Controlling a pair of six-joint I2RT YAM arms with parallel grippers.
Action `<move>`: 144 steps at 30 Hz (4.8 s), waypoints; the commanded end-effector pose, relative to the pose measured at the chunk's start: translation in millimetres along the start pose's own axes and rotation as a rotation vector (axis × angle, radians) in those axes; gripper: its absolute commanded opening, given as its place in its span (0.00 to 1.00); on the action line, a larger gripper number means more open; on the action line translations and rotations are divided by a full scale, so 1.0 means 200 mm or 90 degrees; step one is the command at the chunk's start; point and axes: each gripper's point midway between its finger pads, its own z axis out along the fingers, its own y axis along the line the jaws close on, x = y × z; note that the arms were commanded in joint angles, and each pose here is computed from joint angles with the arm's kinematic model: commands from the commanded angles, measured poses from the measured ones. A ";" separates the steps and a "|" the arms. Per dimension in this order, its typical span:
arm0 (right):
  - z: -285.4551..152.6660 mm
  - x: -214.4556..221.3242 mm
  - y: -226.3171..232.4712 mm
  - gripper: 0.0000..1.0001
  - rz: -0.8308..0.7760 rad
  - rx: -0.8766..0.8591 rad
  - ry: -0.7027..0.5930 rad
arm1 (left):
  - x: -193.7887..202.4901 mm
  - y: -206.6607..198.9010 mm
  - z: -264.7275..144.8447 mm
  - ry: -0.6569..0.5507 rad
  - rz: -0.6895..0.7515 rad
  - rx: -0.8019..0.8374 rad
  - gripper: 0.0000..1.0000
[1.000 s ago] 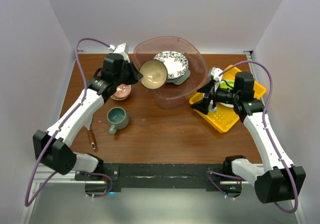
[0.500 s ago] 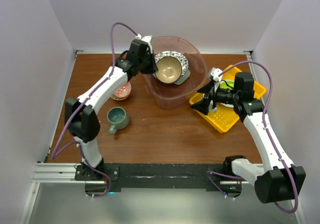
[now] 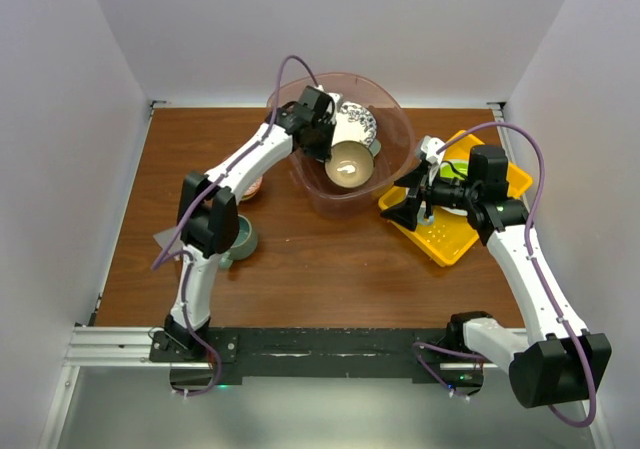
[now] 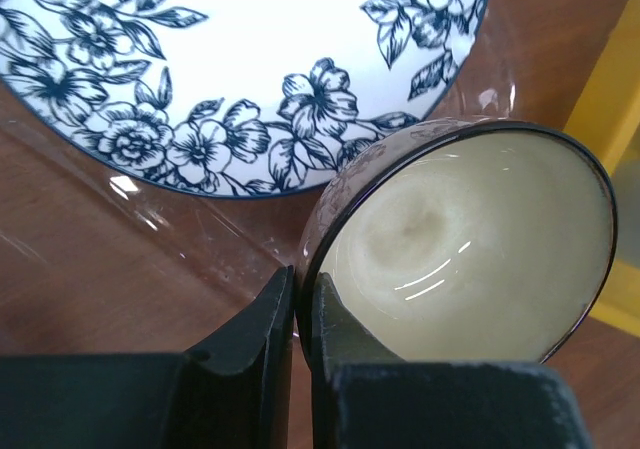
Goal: Place the mixed dishes into the plastic bin
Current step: Place the bowl in the plastic bin, then pick up the bowl from the center of the board.
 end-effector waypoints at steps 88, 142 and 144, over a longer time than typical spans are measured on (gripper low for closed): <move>-0.01 -0.06 -0.03 0.98 -0.042 0.009 -0.010 | 0.01 0.22 -1.71 -0.522 0.031 0.024 0.98; 0.01 -0.02 -0.05 0.98 -0.040 0.011 0.002 | 0.59 0.56 -1.19 -0.388 -0.120 -0.115 0.99; 0.00 -0.03 -0.05 0.98 -0.040 0.010 0.002 | 0.58 0.59 -1.17 -0.384 -0.138 -0.130 0.99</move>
